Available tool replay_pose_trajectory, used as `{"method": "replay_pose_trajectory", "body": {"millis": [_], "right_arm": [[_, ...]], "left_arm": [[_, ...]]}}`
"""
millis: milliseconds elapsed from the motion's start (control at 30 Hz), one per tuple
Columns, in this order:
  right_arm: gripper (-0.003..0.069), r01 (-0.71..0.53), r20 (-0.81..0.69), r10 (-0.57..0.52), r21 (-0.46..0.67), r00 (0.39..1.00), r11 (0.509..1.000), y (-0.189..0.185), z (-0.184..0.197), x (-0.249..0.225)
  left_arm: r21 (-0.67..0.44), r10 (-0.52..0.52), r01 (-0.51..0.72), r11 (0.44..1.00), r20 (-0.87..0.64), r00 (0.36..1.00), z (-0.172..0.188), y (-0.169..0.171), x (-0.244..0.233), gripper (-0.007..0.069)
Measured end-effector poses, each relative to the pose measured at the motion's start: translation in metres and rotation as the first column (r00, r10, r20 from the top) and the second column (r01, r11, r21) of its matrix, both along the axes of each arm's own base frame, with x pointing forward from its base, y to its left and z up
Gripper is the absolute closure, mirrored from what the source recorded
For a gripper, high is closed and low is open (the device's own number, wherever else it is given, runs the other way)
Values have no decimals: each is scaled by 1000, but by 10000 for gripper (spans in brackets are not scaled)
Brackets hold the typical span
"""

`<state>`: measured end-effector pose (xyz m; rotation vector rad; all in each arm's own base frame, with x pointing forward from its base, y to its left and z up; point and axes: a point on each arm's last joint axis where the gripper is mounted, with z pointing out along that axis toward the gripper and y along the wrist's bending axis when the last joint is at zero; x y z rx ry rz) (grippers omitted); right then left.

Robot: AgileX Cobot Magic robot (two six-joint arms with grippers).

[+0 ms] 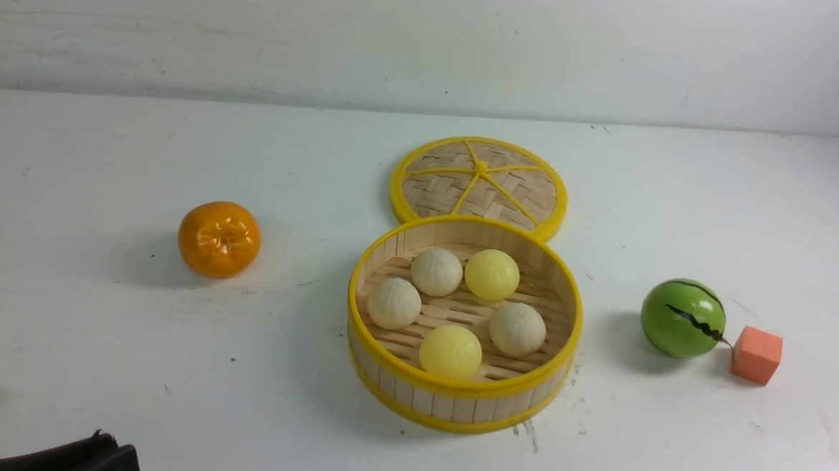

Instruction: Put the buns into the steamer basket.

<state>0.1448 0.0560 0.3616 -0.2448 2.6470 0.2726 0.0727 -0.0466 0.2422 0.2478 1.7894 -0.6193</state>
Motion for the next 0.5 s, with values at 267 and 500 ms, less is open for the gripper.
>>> {"method": "replay_pose_trajectory", "body": {"millis": [267, 500], "right_arm": [[676, 134, 500, -135, 37, 856, 990, -43, -42, -63], [676, 205, 728, -210, 97, 652, 974, -51, -159, -94]], "left_arm": [[0, 0, 0, 1000, 0, 1000, 0, 0, 0, 475], [0, 0, 0, 1000, 0, 1000, 0, 0, 0, 467]]}}
